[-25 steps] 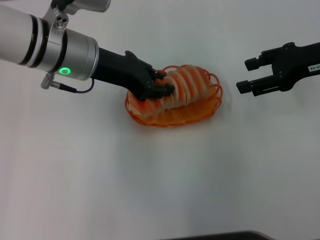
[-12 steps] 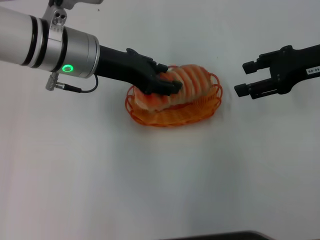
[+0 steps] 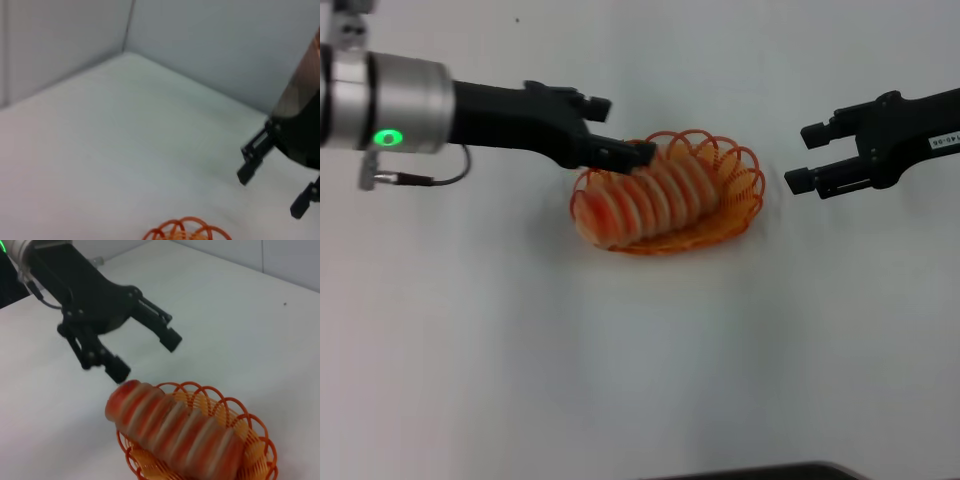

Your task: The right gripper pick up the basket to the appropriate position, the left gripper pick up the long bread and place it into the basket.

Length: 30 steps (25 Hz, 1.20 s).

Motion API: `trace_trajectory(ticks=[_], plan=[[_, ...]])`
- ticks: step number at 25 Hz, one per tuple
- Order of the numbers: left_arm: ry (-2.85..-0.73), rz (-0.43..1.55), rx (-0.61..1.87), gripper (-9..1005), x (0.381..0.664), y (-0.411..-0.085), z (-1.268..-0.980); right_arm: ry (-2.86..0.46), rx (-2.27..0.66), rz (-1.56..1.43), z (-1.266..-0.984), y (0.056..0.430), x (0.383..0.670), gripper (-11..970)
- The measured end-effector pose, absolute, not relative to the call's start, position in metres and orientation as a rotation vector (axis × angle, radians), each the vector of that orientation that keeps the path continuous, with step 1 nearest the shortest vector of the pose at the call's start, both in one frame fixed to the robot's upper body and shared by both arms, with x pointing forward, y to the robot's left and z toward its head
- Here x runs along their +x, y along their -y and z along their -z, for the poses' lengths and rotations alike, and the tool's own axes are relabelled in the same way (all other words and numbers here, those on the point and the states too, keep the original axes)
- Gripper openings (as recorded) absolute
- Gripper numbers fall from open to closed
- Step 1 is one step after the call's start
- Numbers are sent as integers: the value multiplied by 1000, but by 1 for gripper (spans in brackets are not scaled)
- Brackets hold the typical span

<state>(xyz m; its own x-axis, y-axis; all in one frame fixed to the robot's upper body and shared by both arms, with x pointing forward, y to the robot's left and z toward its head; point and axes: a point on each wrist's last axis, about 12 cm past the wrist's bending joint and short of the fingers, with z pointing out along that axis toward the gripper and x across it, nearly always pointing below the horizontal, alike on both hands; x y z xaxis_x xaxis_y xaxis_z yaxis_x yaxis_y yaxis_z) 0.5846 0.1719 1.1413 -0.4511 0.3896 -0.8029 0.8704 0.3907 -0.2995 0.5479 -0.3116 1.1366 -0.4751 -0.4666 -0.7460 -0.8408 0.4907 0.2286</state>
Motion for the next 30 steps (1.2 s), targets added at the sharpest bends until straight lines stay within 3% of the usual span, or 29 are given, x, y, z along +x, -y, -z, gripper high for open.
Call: trace_trajectory(ticks=[2,4,5,12,18,30], plan=[[-1997,999,1002,934,578,-197,-1144,-2120,-1072,-793,-1137,311,548,758],[-1982,1040,908,934,562,-236,-1141,-2116,-1073,-797,-1138,310,549,758],[-1982,1040,908,934,562,-236,-1141,-2112,-1073,-800,-1138,309,549,758],[-2032,1034,729,934,511,-322,-1115,-2099,-1077,-816,-1138,303,549,758],[-2035,1064,686,934,488,-340,-1103,-2087,-1087,-816,-1140,299,553,758],[-2038,1086,689,934,486,-340,-1102,-2091,-1083,-830,-1137,297,552,758]])
